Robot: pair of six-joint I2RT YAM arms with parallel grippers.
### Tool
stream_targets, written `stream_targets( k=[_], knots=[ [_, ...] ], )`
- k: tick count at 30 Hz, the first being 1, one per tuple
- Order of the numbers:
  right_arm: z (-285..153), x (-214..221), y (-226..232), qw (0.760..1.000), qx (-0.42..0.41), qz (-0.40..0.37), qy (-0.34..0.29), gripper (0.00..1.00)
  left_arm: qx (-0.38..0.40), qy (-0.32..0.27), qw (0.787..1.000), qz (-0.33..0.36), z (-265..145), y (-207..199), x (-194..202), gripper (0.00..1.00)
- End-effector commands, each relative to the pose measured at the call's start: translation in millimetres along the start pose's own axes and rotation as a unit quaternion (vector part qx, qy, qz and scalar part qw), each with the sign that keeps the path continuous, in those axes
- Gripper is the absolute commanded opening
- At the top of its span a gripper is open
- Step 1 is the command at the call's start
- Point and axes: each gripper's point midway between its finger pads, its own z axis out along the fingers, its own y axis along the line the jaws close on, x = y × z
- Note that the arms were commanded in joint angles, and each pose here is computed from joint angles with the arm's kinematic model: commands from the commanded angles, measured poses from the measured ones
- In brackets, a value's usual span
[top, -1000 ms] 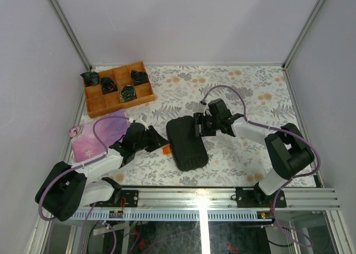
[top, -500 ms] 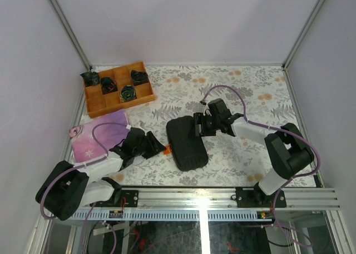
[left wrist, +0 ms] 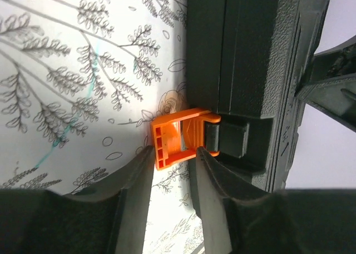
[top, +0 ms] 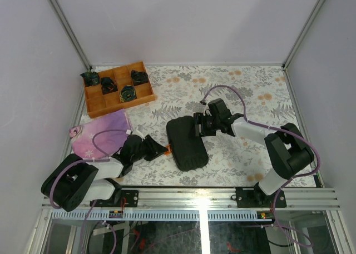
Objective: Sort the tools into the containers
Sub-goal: Close the storage box at the center of the board.
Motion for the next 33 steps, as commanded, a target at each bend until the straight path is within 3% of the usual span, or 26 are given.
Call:
stream_targets(
  k=[1,13,33],
  knots=[
    [4.7,57.2,-52.1,0.991,0.098,0.003,0.092,0.43,0.056,-0.012,0.998,-0.009,-5.6,-7.4,5.2,0.34],
    [5.7,58.8,-52.7,0.991,0.097,0.003,0.093,0.43,0.148,-0.047,0.987,0.028,-16.7,-50.8,-10.6,0.31],
    [6.9,60.8,-52.4,0.991,0.094,0.003,0.097,0.43,0.136,-0.074,0.987,0.045,-15.9,-55.6,-24.1,0.25]
  ],
)
